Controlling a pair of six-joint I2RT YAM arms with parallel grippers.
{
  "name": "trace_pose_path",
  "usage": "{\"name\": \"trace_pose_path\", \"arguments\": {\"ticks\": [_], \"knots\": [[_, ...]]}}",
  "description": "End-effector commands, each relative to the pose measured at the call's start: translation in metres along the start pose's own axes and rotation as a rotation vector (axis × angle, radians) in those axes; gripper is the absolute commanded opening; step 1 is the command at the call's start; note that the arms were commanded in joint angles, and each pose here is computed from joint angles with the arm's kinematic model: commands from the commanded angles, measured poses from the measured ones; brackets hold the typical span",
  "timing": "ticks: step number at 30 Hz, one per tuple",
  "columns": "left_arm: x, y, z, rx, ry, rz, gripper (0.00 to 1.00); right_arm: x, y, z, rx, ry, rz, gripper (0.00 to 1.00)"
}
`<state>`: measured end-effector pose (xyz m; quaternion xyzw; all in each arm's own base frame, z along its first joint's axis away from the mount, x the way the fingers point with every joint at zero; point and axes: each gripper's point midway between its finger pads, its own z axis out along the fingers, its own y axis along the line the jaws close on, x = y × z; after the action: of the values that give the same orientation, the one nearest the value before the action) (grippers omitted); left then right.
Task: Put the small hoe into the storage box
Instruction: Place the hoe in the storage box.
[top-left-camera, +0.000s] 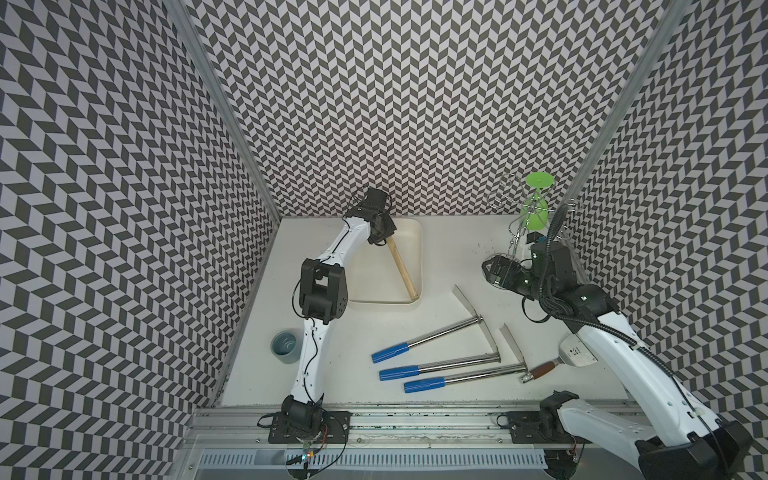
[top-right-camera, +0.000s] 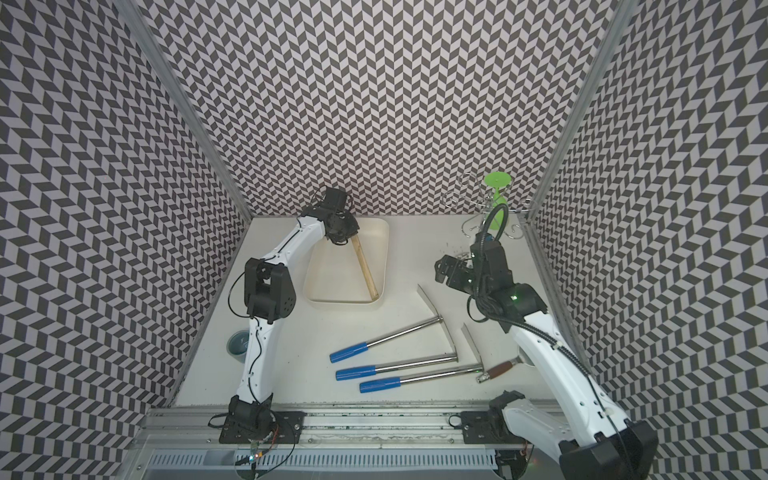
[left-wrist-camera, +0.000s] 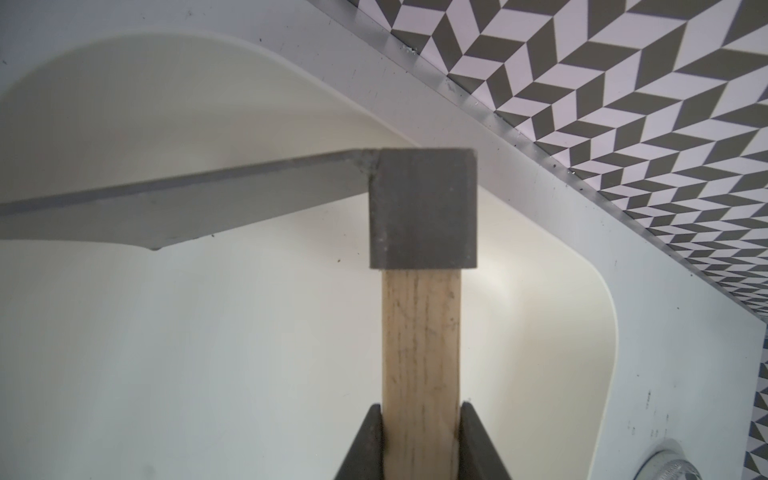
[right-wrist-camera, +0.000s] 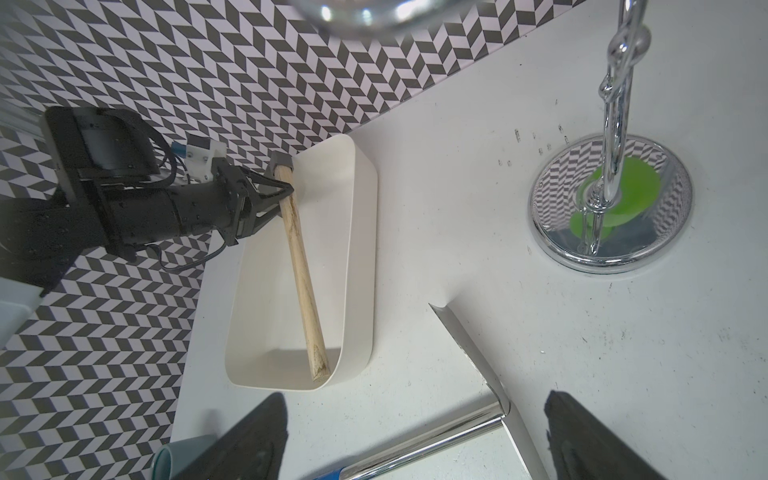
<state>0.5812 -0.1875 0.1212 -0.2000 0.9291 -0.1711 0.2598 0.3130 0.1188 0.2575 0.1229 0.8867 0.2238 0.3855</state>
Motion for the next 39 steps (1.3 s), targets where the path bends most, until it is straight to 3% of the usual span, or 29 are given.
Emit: {"name": "trace_pose_path", "arguments": {"ticks": [1, 31, 33, 38, 39], "knots": [[-0.027, -0.003, -0.015, 0.007, -0.072, 0.037, 0.0, -0.006, 0.006, -0.002, -0.029, -0.035, -0.012, 0.97], [0.019, 0.02, 0.045, -0.038, 0.079, 0.069, 0.01, -0.003, 0.008, 0.005, -0.03, -0.015, -0.012, 0.97], [0.024, 0.022, 0.049, -0.043, 0.091, 0.072, 0.06, -0.002, 0.007, 0.005, -0.03, -0.015, -0.012, 0.97], [0.028, 0.018, 0.05, -0.04, 0.094, 0.095, 0.45, -0.003, 0.007, 0.005, -0.03, -0.015, -0.012, 0.97], [0.026, 0.015, 0.047, -0.037, 0.083, 0.1, 0.48, -0.002, 0.007, 0.005, -0.028, -0.015, -0.014, 0.97]]}}
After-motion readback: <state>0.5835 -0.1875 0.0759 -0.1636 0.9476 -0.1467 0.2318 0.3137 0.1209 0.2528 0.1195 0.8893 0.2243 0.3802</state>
